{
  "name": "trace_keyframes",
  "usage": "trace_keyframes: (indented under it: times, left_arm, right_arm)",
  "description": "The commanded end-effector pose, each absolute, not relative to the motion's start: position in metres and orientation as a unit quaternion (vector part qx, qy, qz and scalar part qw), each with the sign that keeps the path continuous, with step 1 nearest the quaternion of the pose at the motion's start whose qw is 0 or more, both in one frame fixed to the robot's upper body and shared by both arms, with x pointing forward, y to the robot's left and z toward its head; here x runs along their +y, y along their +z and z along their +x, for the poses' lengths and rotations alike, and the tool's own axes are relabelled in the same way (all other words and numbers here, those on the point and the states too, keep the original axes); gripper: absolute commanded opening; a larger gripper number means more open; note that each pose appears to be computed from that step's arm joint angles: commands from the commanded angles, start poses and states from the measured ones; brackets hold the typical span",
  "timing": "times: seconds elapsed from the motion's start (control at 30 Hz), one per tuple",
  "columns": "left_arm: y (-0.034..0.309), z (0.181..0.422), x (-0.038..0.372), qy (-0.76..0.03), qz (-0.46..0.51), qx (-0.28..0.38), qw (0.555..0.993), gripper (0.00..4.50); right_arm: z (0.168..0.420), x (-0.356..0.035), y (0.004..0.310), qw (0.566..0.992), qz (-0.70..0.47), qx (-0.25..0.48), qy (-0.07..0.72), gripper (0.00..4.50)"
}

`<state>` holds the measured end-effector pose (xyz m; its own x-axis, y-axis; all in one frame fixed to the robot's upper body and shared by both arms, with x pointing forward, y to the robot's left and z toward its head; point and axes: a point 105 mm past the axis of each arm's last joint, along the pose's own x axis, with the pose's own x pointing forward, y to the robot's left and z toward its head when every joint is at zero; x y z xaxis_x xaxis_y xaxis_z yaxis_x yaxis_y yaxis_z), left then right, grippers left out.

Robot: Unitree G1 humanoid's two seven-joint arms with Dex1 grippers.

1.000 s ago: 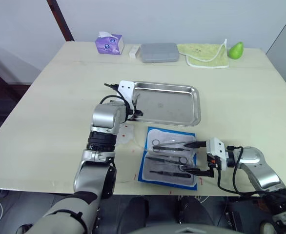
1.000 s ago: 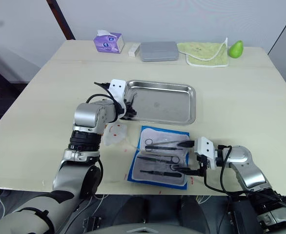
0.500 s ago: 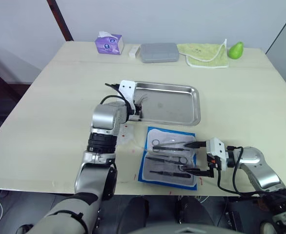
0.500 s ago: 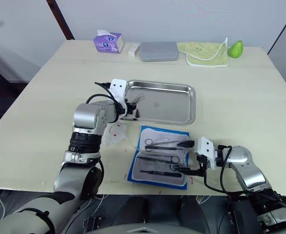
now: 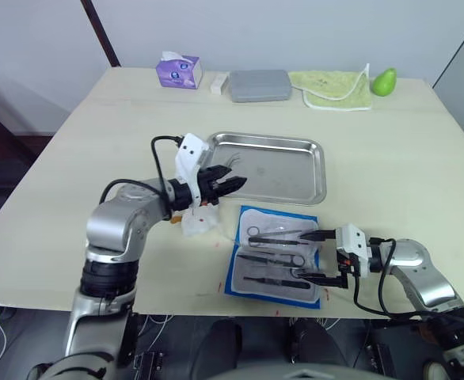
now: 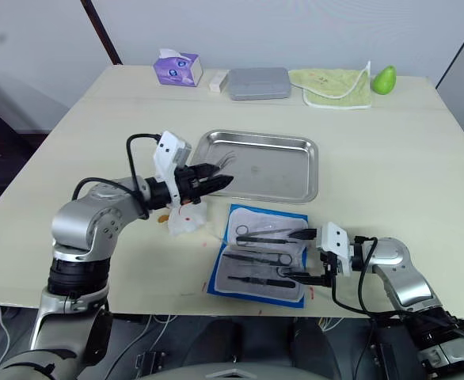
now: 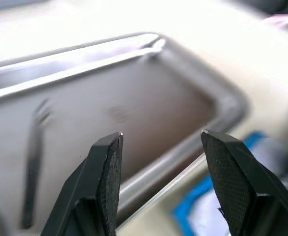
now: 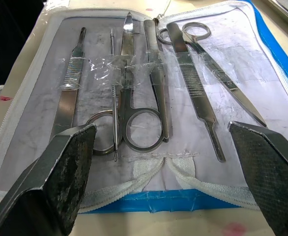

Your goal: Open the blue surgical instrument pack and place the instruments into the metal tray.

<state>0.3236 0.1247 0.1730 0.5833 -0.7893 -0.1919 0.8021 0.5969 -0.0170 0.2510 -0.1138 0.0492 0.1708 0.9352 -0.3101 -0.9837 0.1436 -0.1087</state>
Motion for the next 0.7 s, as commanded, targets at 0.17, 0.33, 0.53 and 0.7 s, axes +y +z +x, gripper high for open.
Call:
trace_keyframes:
  times: [0.17, 0.33, 0.53, 0.7]
  left_arm:
    - [0.175, 0.282, 0.149, -0.589, 0.071, 0.063, 0.803, 2.65]
    - [0.167, 0.267, 0.190, -0.611, 0.069, 0.085, 0.784, 3.27]
    - [0.161, 0.257, 0.226, -0.595, 0.081, 0.113, 0.791, 4.44]
    - [0.162, 0.255, 0.211, -0.606, 0.093, 0.113, 0.782, 4.44]
  right_arm:
    - [0.242, -0.126, 0.019, 0.749, -0.137, 0.159, 0.629, 4.50]
    - [0.241, -0.128, 0.020, 0.750, -0.138, 0.160, 0.627, 4.50]
    - [0.240, -0.133, 0.021, 0.753, -0.139, 0.161, 0.622, 4.50]
    - [0.240, -0.134, 0.022, 0.754, -0.138, 0.160, 0.622, 4.50]
